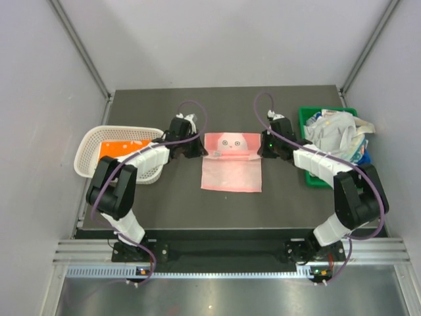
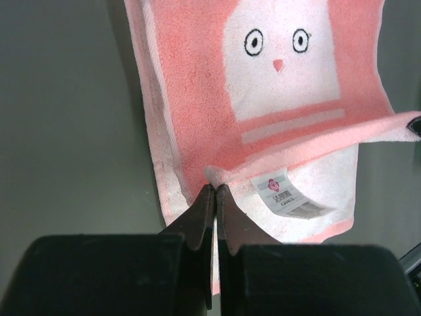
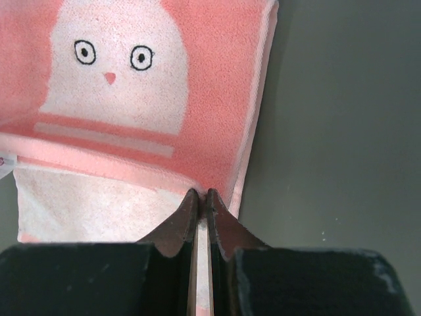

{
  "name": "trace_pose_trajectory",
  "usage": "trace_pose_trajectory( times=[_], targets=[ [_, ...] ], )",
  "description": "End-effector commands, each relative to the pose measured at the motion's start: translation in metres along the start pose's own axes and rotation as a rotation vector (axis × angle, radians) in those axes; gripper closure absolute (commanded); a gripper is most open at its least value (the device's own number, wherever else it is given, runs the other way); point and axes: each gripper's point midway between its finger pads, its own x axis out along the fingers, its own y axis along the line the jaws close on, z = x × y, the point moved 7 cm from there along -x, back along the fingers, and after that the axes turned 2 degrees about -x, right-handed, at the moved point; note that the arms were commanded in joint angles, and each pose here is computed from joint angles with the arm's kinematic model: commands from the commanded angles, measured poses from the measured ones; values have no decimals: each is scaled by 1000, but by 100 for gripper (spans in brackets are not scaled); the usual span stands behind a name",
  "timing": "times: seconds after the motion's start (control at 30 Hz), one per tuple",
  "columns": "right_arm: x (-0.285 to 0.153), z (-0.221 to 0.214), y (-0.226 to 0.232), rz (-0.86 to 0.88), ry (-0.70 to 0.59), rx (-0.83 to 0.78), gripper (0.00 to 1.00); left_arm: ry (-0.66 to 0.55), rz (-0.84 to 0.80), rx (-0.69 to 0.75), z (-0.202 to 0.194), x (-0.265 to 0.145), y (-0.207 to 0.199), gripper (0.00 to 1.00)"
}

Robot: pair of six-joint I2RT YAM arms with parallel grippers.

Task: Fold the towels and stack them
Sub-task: Fold the towel

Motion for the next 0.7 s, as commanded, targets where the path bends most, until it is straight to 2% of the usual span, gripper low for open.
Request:
trace_pose_trajectory(
  times=[0.0, 0.67],
  targets=[
    [-14, 5, 5, -16, -56, -7, 100, -21, 3, 39, -3, -14, -6, 100],
    [-35, -37, 8, -25, -14, -25, 100, 28, 9, 71, -37, -35, -11, 100]
  ],
)
